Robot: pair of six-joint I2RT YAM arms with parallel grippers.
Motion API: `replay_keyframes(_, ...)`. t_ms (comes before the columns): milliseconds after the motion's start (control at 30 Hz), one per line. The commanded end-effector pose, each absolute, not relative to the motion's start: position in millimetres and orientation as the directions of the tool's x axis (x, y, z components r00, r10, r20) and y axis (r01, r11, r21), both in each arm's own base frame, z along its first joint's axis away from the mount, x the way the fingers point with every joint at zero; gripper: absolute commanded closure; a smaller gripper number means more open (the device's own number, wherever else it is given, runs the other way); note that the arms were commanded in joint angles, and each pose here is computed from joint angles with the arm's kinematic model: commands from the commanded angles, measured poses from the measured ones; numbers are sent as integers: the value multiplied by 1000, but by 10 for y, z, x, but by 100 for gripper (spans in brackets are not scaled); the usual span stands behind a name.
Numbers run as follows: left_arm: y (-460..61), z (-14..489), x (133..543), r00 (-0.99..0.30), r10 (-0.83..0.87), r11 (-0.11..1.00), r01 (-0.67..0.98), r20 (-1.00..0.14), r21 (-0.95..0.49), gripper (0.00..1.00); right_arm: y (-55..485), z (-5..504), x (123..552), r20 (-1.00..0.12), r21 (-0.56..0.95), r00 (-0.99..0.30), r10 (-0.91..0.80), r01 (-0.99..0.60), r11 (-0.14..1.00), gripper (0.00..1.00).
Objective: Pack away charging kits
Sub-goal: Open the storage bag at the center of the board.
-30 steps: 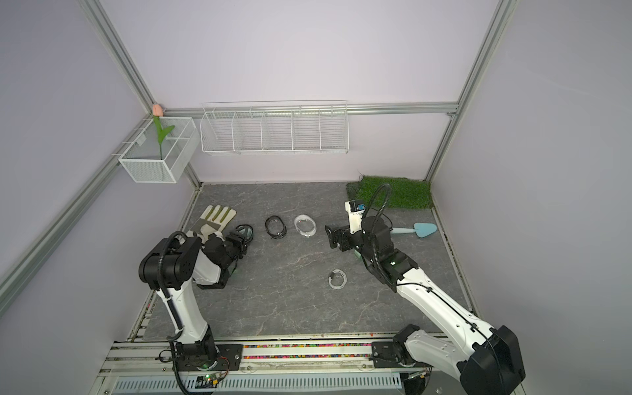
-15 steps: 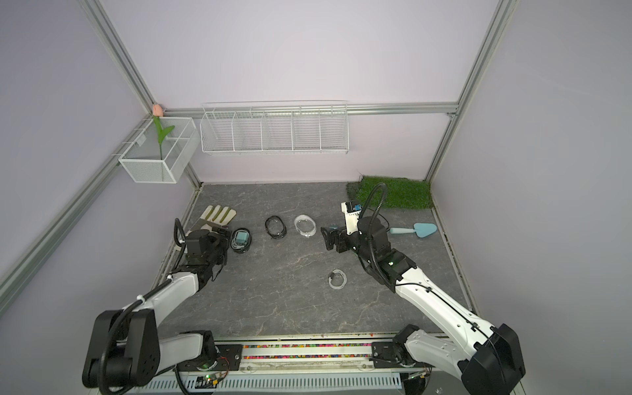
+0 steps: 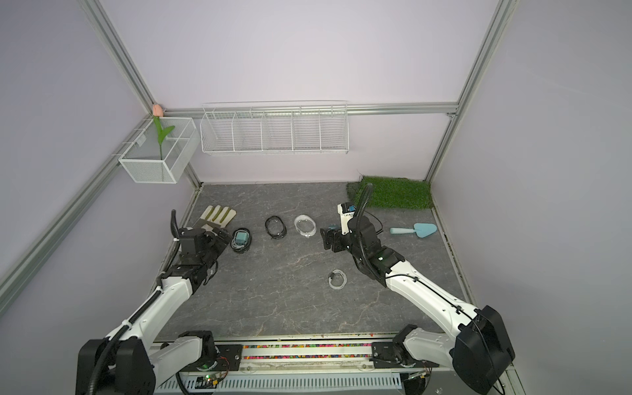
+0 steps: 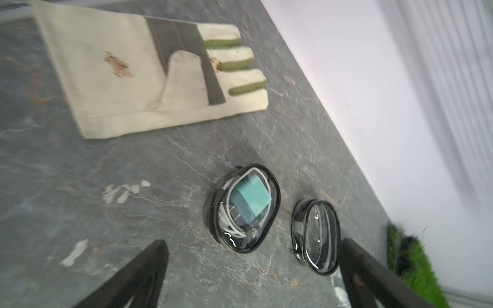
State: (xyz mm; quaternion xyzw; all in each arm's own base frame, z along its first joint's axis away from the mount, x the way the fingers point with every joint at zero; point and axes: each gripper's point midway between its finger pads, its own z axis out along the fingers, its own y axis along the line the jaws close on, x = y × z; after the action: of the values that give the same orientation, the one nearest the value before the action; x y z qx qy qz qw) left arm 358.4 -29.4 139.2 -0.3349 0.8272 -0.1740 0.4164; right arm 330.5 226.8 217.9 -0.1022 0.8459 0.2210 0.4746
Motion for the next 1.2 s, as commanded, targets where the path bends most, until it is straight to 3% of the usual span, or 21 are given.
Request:
replay_keyframes(0,-864,1792,3975,-539,-478,875,-225,-694,-428,1,2198,2183,3557,-856,252,-512,75,-286,924,11)
replay_keyframes(67,-1244,1800,4134,-626,-425,895,-184,-654,-406,15,2129,2101,3618,-836,249,-540,94,-221,943,11)
replay_keyframes(200,-1833,1538,4437,-721,-328,932,-139,-611,-336,21,2070,2013,3563,-822,266,-558,119,-190,945,11)
replay_keyframes(400,-2072,979,4756,-821,-243,968,-171,-517,-184,33,1917,1781,3446,-814,231,-573,99,-163,959,11)
replay_keyframes(633,-2019,565,4764,-866,-224,974,-217,-446,-67,29,1853,1647,3408,-798,212,-596,92,-135,968,11)
replay_keyframes(1167,-2035,835,4632,-855,-142,977,-202,-499,68,23,1849,1545,3386,-787,210,-611,87,-133,969,11)
